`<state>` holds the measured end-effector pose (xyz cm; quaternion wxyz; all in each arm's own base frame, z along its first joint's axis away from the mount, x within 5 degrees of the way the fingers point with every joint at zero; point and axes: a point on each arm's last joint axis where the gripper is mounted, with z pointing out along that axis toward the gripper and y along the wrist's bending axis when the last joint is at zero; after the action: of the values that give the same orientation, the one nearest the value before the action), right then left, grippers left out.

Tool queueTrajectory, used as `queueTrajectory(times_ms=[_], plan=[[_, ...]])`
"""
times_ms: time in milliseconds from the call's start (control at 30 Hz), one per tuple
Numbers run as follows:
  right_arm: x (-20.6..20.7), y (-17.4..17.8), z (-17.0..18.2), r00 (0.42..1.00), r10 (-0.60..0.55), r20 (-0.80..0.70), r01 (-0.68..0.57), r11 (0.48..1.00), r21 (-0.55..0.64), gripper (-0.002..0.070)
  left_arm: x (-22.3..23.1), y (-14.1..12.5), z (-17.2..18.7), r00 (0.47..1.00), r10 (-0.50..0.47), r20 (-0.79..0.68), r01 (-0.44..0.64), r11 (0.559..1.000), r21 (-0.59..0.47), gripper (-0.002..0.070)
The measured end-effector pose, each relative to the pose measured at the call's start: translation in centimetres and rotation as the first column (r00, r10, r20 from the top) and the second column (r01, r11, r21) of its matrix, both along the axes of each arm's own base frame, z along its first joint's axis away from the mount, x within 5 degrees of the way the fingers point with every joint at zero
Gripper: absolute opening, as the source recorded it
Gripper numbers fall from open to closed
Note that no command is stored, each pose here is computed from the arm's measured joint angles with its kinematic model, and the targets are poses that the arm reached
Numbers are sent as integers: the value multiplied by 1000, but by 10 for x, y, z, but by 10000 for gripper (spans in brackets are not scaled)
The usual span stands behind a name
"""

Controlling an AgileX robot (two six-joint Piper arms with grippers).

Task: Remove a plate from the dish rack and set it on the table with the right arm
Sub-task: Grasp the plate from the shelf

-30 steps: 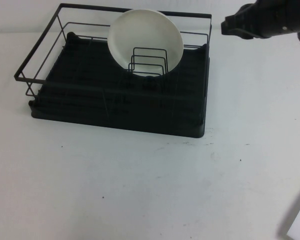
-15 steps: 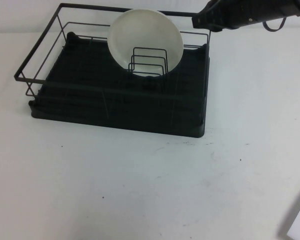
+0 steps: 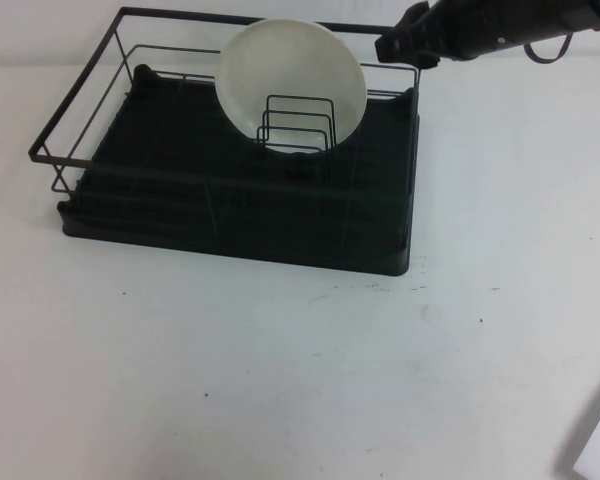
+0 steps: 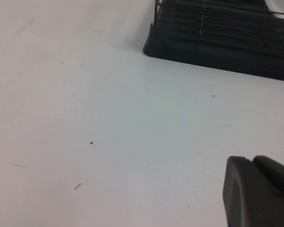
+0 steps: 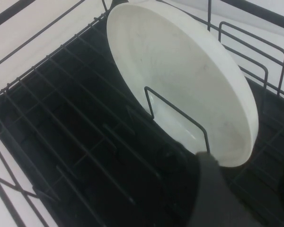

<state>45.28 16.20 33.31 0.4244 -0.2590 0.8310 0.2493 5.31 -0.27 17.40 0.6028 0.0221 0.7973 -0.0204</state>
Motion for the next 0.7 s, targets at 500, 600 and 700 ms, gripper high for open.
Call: queueTrajectory(times_ms=[500, 600, 700], plan=[[-6, 46, 6, 939, 163, 304, -126, 983, -136, 388, 0, 0, 0, 1000, 0, 0, 0, 1000, 0, -6], [-1, 51, 2, 923, 151, 354, -102, 983, -153, 389, 0, 0, 0, 1000, 0, 0, 0, 1000, 0, -6], [8, 53, -14, 926, 132, 355, -77, 983, -165, 389, 0, 0, 0, 1000, 0, 0, 0, 1000, 0, -6]])
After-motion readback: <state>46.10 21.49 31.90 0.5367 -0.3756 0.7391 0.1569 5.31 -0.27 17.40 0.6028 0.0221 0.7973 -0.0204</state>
